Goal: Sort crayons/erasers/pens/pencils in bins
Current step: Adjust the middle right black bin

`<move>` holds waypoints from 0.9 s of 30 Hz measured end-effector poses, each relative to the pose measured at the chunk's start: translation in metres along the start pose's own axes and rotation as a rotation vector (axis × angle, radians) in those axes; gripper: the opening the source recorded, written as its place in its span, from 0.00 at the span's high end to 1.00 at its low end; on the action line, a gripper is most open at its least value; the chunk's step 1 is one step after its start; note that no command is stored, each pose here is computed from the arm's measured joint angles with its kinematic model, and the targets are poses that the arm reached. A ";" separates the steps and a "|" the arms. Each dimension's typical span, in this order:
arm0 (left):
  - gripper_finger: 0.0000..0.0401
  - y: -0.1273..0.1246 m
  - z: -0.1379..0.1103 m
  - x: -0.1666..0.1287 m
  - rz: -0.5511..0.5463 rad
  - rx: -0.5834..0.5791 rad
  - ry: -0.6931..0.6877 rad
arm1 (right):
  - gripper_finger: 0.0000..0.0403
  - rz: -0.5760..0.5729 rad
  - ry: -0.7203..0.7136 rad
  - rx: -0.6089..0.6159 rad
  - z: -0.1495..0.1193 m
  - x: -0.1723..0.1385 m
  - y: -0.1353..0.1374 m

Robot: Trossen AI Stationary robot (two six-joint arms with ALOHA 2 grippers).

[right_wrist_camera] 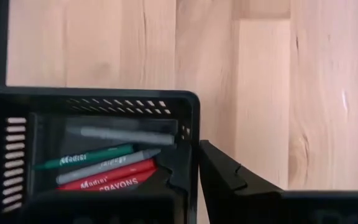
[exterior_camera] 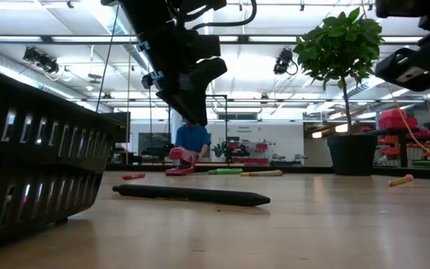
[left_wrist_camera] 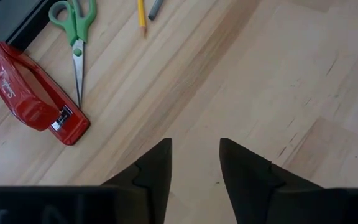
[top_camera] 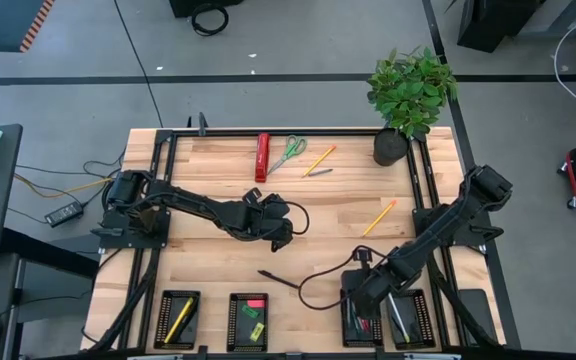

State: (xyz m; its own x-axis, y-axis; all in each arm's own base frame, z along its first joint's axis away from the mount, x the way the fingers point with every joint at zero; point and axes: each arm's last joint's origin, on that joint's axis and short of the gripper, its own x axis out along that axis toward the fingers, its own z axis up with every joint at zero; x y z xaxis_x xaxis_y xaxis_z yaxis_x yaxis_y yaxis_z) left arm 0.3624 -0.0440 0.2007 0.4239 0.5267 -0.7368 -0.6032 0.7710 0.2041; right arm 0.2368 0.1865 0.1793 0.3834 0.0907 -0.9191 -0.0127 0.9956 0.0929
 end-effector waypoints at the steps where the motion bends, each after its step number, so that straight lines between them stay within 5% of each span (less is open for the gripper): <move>1: 0.64 0.000 0.000 0.000 0.000 0.000 0.000 | 0.91 0.005 -0.010 0.006 0.002 0.000 0.000; 27: 0.63 -0.001 -0.001 -0.001 -0.003 0.006 -0.001 | 0.91 0.059 -0.056 0.066 -0.011 0.019 -0.006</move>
State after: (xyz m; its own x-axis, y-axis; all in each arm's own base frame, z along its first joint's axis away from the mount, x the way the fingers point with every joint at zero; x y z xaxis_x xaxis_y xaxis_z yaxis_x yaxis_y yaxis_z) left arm 0.3622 -0.0457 0.2005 0.4264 0.5248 -0.7368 -0.5978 0.7748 0.2059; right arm 0.2342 0.1821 0.1576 0.4352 0.1460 -0.8884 0.0230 0.9846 0.1731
